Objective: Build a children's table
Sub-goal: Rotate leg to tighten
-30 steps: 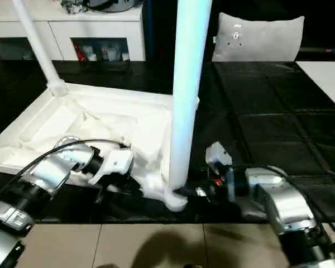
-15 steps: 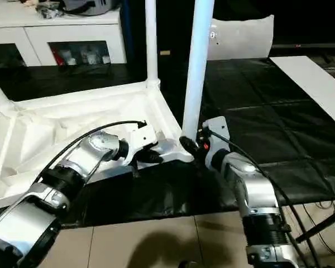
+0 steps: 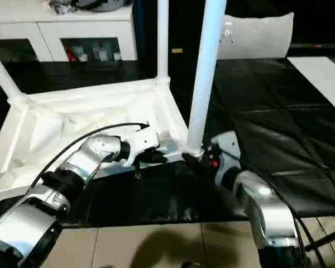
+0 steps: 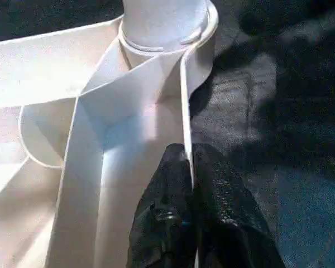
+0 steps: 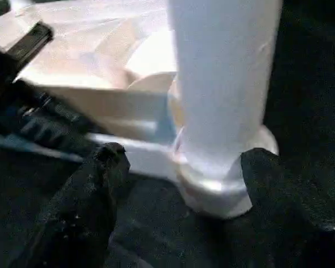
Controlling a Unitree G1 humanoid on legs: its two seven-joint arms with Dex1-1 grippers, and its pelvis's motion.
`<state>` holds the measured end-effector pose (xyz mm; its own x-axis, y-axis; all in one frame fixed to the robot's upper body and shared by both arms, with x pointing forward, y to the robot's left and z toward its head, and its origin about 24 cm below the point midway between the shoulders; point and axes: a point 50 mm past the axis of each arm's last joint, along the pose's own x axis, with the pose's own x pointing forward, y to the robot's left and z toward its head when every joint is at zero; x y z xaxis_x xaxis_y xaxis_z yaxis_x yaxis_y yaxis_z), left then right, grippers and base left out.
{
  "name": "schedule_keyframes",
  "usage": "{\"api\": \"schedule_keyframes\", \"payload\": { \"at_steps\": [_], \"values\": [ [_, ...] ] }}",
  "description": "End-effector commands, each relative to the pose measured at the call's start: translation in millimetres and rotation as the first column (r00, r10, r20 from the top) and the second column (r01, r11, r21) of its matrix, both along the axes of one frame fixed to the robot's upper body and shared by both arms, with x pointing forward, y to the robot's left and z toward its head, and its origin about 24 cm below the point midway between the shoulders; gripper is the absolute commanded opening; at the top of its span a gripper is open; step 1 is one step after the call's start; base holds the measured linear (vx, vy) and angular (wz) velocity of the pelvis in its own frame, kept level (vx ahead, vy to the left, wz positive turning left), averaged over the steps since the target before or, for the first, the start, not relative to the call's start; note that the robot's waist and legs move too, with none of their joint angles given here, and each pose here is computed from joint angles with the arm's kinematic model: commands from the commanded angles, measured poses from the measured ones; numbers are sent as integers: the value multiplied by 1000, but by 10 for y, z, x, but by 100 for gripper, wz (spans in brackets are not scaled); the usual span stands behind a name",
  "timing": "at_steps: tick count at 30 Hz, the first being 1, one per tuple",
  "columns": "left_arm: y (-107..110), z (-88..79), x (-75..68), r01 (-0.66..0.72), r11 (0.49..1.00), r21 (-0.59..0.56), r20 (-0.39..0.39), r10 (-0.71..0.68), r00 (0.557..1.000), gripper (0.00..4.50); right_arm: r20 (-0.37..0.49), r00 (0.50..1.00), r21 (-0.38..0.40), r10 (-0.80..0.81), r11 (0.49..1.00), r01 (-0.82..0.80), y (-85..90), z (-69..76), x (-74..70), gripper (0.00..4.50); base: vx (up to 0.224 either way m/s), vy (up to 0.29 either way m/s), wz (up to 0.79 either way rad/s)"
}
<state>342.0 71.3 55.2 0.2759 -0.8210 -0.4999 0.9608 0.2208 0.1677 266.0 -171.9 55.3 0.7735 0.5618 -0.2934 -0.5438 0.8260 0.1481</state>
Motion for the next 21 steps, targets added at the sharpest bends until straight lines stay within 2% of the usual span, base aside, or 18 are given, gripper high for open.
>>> {"api": "schedule_keyframes", "payload": {
  "at_steps": [1, 2, 4, 9, 12, 13, 16, 19, 21],
  "values": [
    [-41, 219, 17, 24, 993, -112, 55, -18, 998, 53, 63, 997, -14, 48, 999, -47, 18, 102, -55, 387, 0, 0, 0],
    [-31, 227, 12, 19, 992, -122, 61, -12, 998, 74, 68, 996, -29, 57, 998, -56, 17, 101, -74, 415, 0, 0, 0],
    [14, 272, 3, -19, 984, -175, 82, 33, 996, 82, 78, 991, -43, 105, 994, -102, 27, 119, -136, 422, 0, 0, 0],
    [71, 319, -35, -58, 971, -231, 96, 82, 992, 114, 100, 986, -29, 130, 991, -128, 46, 180, -158, 445, 0, 0, 0],
    [194, 350, -147, -98, 958, -269, 117, 134, 984, 128, 98, 979, 6, 177, 984, -179, 137, 249, -179, 450, 0, 0, 0],
    [220, 358, -164, -109, 955, -275, 121, 147, 982, 152, 101, 977, 3, 186, 982, -187, 155, 253, -178, 450, 0, 0, 0],
    [318, 395, -217, -161, 939, -302, 134, 210, 969, 165, 113, 970, -15, 215, 977, -215, 219, 252, -161, 450, 0, 0, 0],
    [535, 425, -357, -267, 907, -326, 147, 328, 933, 198, 131, 959, 4, 251, 967, -254, 368, 278, -137, 450, 0, 0, 0],
    [613, 401, -398, -308, 894, -326, 143, 368, 919, 206, 131, 958, 6, 255, 966, -258, 417, 280, -123, 450, 0, 0, 0]
  ]
}}
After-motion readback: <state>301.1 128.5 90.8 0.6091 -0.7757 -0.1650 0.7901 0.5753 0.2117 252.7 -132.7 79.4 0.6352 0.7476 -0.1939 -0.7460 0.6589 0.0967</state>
